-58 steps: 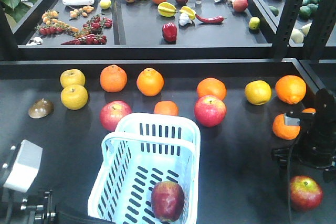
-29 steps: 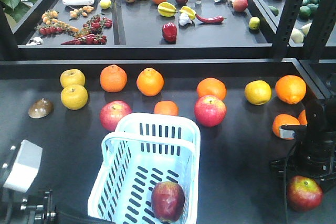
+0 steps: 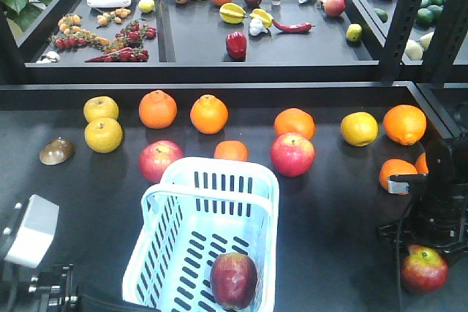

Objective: Pick three apples into basket with both arms
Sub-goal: 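Carry the second apple into the basket and open the right gripper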

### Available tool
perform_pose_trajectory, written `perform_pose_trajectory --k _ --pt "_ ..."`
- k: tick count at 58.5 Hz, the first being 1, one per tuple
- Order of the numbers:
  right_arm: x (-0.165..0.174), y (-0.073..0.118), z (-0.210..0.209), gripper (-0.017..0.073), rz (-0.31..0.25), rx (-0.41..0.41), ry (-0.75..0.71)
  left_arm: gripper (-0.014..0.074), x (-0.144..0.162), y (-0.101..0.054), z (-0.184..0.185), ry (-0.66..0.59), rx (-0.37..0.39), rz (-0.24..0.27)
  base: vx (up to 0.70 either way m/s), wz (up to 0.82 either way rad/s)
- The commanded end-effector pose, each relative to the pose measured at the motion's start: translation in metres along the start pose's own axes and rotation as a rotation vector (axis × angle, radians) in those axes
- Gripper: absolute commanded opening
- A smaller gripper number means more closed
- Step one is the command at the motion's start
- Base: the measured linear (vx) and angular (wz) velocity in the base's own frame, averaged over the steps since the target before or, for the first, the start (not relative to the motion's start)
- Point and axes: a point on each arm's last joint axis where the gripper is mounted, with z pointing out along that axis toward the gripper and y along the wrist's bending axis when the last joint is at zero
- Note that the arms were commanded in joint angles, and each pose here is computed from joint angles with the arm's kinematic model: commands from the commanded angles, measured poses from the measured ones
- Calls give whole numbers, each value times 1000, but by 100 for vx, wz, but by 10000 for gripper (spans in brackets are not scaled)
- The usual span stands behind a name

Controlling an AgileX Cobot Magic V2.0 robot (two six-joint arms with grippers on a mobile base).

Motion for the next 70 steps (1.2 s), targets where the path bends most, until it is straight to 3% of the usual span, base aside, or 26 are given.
perform_pose_trajectory --k 1,16,29,40,52,60,70 --pt "0 -4 -37 -15 -23 -11 -110 -6 -8 -4 -3 -11 -4 46 0 0" --pt "27 0 -111 -8 -36 -106 -323 -6 -8 -4 -3 -12 -4 46 0 0" --pt "86 15 -158 -6 -92 -260 -508 -6 -8 -4 -3 -11 -3 46 0 0" --pt "140 52 -183 -5 -229 -443 -656 -6 -8 -4 -3 -12 -4 45 0 0" --pt "177 105 -187 -5 -383 -652 -659 -6 -8 -4 -3 -12 -4 45 0 0" --pt "182 133 -193 -4 -473 -677 -755 -6 -8 -4 -3 -12 -3 45 0 0" --pt "177 164 -190 -1 -509 -701 -815 -6 -8 -4 -3 -11 -3 46 0 0"
